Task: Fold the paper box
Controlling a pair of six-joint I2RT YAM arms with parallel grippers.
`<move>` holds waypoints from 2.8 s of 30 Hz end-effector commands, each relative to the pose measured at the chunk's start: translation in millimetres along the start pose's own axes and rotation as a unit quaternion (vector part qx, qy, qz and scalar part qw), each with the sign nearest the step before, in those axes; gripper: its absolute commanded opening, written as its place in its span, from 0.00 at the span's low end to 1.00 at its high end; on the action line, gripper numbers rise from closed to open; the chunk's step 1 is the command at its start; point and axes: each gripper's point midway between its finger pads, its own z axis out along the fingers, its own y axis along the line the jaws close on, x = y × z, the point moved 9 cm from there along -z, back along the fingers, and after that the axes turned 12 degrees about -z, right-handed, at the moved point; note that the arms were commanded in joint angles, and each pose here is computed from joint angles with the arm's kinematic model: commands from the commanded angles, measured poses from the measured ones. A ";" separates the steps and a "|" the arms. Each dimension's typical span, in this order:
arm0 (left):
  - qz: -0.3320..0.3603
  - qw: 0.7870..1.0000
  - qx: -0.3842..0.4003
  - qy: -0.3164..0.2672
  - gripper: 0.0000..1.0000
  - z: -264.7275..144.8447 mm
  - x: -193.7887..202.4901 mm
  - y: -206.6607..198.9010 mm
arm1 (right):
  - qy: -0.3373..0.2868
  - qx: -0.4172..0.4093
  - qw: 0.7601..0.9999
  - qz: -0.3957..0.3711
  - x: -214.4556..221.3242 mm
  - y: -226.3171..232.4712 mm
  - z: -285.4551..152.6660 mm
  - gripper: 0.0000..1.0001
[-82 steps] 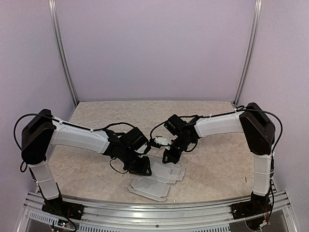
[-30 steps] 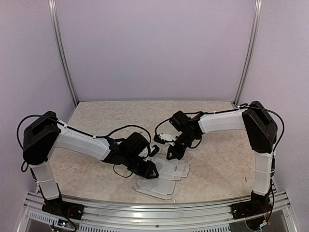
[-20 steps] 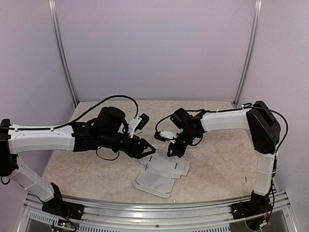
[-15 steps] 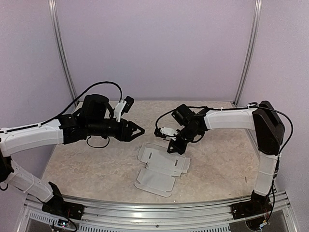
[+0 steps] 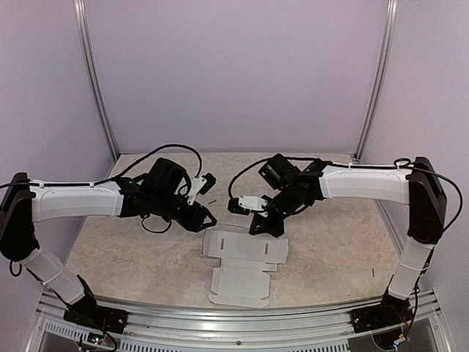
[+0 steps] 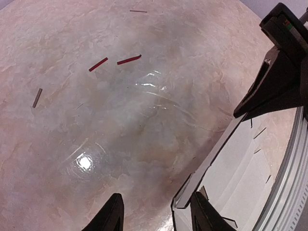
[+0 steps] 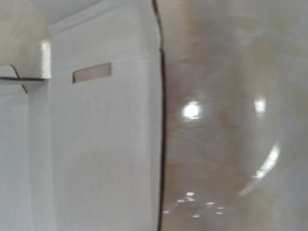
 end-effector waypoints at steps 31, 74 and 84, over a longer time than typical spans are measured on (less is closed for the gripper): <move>0.113 0.990 0.068 0.044 0.42 15.7 16.0 -32.2 | -0.003 -0.055 0.998 -0.022 -5.1 25.9 2.5 0.00; 0.127 0.984 0.113 0.048 0.38 16.3 27.9 -36.3 | -0.042 -0.088 0.995 -0.028 -13.9 33.0 -7.7 0.00; 0.138 0.979 0.150 0.020 0.27 15.0 27.0 -39.0 | -0.067 -0.122 0.990 -0.033 -20.0 38.3 -13.7 0.00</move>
